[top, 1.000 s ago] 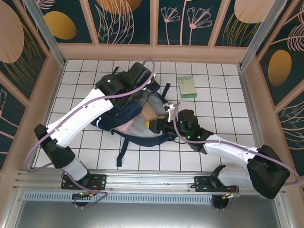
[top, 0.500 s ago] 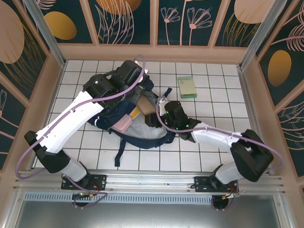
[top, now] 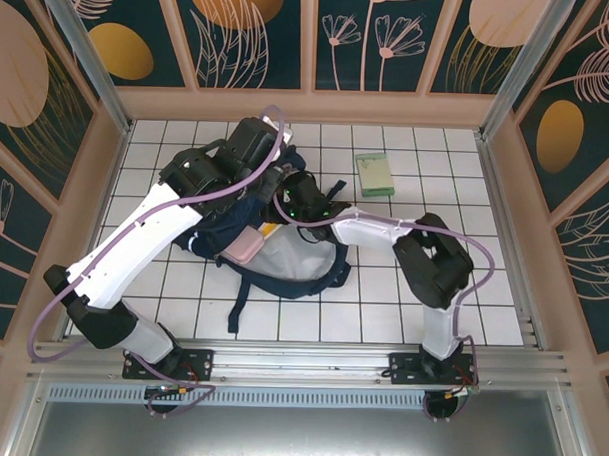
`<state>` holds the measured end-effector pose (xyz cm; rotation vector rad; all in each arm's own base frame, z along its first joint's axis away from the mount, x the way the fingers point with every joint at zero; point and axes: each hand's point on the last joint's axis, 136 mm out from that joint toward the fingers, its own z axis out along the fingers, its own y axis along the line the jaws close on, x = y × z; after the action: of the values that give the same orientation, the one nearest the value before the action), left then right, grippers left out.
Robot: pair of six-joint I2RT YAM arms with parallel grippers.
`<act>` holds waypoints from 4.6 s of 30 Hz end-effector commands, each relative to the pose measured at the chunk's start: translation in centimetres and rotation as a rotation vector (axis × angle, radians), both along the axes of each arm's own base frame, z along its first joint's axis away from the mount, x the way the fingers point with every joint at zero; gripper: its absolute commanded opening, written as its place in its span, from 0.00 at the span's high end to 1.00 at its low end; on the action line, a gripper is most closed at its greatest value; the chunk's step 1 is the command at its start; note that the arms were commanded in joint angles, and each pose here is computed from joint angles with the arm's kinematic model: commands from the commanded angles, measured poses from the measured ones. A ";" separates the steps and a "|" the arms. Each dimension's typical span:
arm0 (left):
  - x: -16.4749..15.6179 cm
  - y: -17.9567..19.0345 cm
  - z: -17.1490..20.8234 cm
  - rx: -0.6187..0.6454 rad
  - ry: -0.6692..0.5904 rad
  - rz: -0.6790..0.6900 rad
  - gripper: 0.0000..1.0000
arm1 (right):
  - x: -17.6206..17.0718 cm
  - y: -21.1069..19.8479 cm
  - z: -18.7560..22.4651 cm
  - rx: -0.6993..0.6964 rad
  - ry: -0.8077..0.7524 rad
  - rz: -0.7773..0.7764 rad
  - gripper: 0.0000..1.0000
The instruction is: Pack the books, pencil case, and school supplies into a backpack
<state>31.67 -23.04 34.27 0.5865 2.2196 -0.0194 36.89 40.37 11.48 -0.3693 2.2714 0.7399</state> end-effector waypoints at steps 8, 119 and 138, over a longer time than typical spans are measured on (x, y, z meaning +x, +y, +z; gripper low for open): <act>0.9 -0.5 4.0 -0.147 -0.135 0.003 1.00 | 0.3 5.2 3.5 0.229 0.027 0.064 0.30; 22.1 -22.4 -27.0 -0.843 0.408 0.102 0.23 | 15.8 -28.3 -5.9 0.426 0.482 -0.454 0.33; 22.7 -22.5 -28.0 -1.025 0.510 0.114 0.30 | 15.1 -26.2 -5.6 0.486 0.526 -0.398 0.35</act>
<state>54.00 -45.02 6.28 -0.1170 2.3297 -1.1670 53.52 11.85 5.18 0.5655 2.3825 1.1243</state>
